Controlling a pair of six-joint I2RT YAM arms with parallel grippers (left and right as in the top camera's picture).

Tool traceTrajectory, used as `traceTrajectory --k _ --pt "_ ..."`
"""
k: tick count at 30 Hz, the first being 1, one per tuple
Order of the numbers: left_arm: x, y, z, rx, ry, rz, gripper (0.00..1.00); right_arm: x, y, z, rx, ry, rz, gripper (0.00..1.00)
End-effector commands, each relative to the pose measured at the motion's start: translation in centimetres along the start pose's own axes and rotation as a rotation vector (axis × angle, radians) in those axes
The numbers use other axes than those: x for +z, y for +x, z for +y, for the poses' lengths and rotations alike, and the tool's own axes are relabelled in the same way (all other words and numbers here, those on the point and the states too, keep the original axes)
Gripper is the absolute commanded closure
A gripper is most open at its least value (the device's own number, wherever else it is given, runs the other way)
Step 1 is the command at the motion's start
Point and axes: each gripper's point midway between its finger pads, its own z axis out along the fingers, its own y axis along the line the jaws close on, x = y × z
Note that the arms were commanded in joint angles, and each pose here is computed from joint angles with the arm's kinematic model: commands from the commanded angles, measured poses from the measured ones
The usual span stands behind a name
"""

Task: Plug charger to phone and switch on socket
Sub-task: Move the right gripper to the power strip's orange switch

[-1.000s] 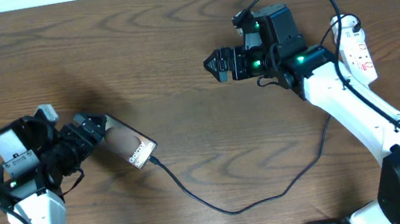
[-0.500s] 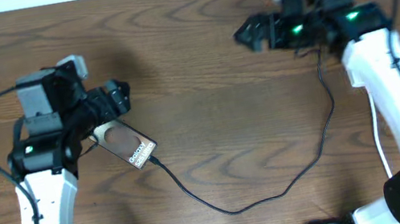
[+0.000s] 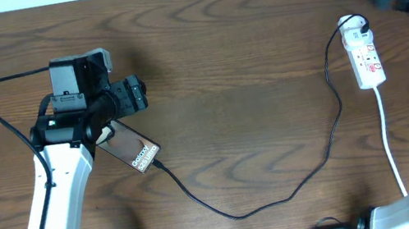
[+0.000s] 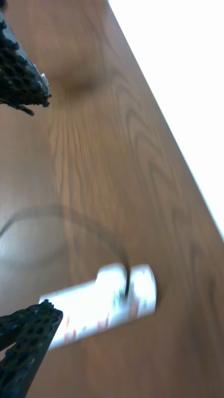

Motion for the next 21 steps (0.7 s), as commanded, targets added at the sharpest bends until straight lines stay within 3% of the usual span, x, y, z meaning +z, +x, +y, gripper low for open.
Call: traceTrajectory --k 1,6,21 --pt "-0.6 -1.3 -0.2 0.027 -0.007 -0.041 0.13 -1.8 -0.8 -3.2 -0.138 0.035 -0.036 0.01" --pt "-0.6 -1.2 -0.2 0.026 -0.007 -0.040 0.13 -0.8 -0.4 -6.2 -0.266 0.036 -0.002 0.01" --pt "-0.6 -0.4 0.0 0.014 -0.014 -0.008 0.13 12.4 4.4 -12.8 -0.071 -0.125 0.260 0.01"
